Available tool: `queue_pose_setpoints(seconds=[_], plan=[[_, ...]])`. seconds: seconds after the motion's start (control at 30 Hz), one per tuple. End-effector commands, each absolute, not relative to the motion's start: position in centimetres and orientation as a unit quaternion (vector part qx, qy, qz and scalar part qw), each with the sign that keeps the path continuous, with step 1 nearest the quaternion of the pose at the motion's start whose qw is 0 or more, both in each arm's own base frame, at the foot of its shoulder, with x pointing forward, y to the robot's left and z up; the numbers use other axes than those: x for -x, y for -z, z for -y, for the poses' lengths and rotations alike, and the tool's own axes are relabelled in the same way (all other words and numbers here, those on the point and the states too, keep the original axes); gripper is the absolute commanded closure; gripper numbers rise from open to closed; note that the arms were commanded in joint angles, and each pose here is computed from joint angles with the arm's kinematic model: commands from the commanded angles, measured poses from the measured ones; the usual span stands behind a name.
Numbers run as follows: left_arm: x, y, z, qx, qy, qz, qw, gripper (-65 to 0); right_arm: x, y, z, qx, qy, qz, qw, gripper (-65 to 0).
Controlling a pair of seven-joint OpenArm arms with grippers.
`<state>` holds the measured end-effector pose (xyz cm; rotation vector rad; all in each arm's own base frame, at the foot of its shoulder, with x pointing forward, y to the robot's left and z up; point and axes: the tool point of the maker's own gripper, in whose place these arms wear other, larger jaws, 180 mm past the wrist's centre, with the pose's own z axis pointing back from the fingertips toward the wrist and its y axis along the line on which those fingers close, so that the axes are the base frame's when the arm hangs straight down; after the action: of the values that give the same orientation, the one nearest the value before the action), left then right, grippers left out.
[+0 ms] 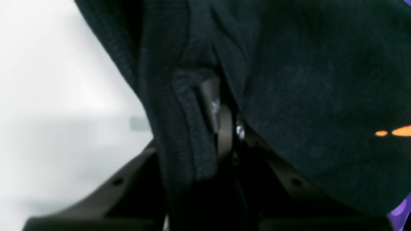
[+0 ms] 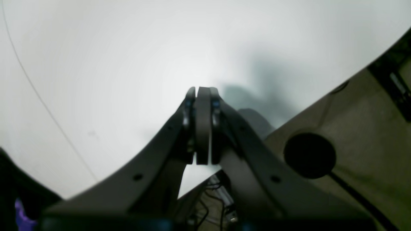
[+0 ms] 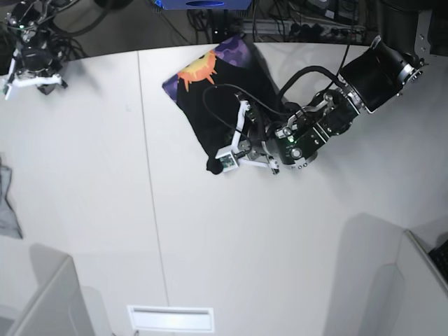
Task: Fold the T-shirt properly
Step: 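Lift and rotate the bundle with the left gripper, flipping it over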
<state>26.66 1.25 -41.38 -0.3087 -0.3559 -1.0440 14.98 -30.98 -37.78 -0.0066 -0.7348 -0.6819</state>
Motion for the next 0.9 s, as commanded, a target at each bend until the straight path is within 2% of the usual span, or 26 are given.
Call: queue_pose_setpoints(seconds=[0.0,0.13,0.3,0.4,0.5,0.7,0.87], plan=[[-28.1,40.2,-1.2,0.136,0.504,0.185,0.832,0.0,-15.3,36.8,31.6,0.012,0.32,0.372,0.871,0.0],[-28.5,39.6,-0.5,0.12,0.564,0.182,0.797,0.0,-14.9,37.2,31.1,0.007,0.326,0.367,0.871,0.0],[-29.3,39.8,-1.3,0.044,0.673,0.193,0.713,0.0,-14.7,37.6,30.4,0.001,0.334,0.363,0.87,0.0],[-28.4,41.0,-1.4,0.027,0.728,0.193,0.657,0.0,-14.6,37.8,30.1,-0.003,0.339,0.361,0.869,0.0],[-27.5,42.2,-1.9,0.002,0.761,0.183,0.622,0.0,-14.5,38.0,29.7,-0.007,0.343,0.359,0.868,0.0],[-27.1,43.3,-0.4,0.009,0.762,0.177,0.623,0.0,-14.4,38.1,29.7,-0.008,0.344,0.359,0.868,0.0],[-28.5,44.7,-0.1,0.03,0.717,0.165,0.676,0.0,-14.5,38.1,29.7,-0.008,0.344,0.359,0.867,0.0]])
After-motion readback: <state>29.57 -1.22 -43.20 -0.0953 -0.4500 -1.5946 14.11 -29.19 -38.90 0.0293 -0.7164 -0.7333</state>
